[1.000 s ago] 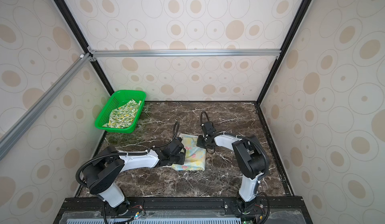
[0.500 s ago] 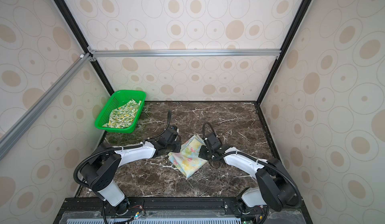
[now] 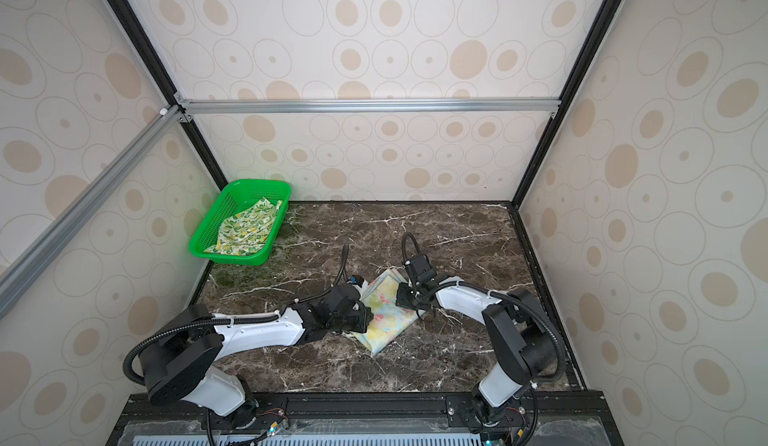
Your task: Fold and stack the skirts
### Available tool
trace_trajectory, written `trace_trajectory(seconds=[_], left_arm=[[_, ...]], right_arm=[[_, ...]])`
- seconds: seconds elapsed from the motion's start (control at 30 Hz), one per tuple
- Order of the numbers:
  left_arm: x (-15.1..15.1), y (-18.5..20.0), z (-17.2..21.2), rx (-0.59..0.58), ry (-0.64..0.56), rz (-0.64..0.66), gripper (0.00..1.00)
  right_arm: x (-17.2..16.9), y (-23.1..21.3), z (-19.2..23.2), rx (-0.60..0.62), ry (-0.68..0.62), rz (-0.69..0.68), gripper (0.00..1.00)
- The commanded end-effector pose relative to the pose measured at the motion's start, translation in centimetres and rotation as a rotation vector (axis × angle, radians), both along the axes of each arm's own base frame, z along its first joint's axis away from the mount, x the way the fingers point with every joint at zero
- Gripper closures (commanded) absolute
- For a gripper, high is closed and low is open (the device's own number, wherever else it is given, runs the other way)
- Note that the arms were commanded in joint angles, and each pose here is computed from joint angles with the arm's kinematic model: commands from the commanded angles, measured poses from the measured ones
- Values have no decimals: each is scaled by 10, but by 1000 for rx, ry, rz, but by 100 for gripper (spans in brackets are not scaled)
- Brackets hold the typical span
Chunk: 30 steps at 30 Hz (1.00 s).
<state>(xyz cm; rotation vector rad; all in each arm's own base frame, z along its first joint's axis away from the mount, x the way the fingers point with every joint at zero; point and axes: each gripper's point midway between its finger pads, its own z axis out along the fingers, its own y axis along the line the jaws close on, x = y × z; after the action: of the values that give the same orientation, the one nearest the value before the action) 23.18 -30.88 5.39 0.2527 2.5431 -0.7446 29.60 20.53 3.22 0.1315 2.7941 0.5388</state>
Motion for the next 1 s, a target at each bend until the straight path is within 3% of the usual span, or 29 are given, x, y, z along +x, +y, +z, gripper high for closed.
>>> trace_trajectory(seconds=[0.0,0.2,0.57,0.9,0.93,0.97], left_arm=[[-2,-2,-5,-35,32,47,100],[2,28,-26,105,42,97,100],[31,84,-31,238,7,157,100],[76,80,-2,292,-129,132,100],[80,76,6,280,-147,129,100],[83,73,13,267,-159,125,100]], right_arm=[[7,6,-1,24,-2,16,100],[-5,-3,-16,12,56,-26,100],[-51,-18,-16,16,113,-140,100],[-48,1,24,57,39,-60,100],[-45,-3,31,74,27,-57,99],[-43,-8,35,94,27,-56,90]])
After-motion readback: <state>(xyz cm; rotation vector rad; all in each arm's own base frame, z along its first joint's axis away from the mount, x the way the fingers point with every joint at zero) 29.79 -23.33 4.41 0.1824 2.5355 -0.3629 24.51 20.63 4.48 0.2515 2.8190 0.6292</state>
